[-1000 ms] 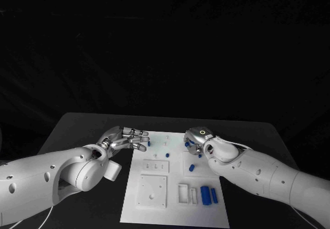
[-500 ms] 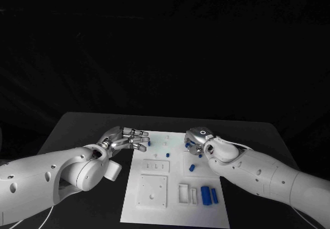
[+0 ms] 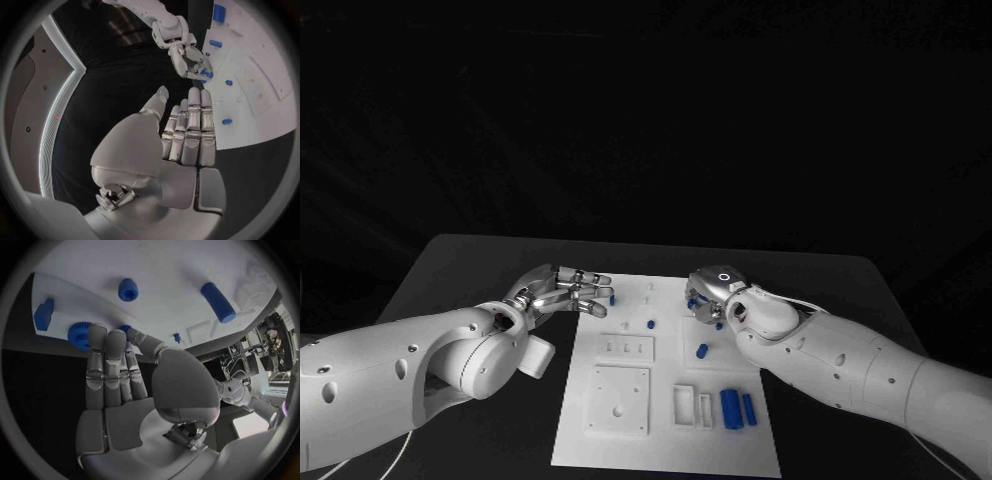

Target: Assemble the parts on the task board

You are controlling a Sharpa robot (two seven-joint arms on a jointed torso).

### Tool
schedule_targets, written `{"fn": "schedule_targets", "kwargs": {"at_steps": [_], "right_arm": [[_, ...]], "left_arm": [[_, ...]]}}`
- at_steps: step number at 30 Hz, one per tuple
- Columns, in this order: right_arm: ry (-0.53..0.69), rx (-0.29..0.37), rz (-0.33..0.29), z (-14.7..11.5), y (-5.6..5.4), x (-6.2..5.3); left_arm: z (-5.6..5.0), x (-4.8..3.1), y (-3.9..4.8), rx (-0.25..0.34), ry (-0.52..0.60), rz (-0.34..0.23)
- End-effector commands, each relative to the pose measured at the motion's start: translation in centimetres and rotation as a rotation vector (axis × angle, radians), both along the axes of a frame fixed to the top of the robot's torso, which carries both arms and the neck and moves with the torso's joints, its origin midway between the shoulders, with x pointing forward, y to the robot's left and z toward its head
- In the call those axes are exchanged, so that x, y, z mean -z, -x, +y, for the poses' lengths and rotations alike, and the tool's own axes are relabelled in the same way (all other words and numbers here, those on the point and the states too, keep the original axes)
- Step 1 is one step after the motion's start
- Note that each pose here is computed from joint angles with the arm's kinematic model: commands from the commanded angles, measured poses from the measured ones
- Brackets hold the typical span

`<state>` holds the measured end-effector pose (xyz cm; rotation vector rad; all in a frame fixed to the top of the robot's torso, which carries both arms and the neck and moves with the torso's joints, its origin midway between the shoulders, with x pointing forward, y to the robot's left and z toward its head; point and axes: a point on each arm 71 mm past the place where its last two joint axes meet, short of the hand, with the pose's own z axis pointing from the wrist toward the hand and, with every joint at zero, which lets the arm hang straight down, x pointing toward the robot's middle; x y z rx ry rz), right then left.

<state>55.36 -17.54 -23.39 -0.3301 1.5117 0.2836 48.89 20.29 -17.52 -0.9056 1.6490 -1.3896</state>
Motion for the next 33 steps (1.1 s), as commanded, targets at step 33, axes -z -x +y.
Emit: {"fn": "schedule_targets", "kwargs": {"at_steps": [33], "right_arm": [[-0.058, 0.013, -0.064, 1.3, 0.1, -2.1]], "left_arm": [[-0.4, -0.14, -0.09, 0.019, -0.003, 0.002]]}}
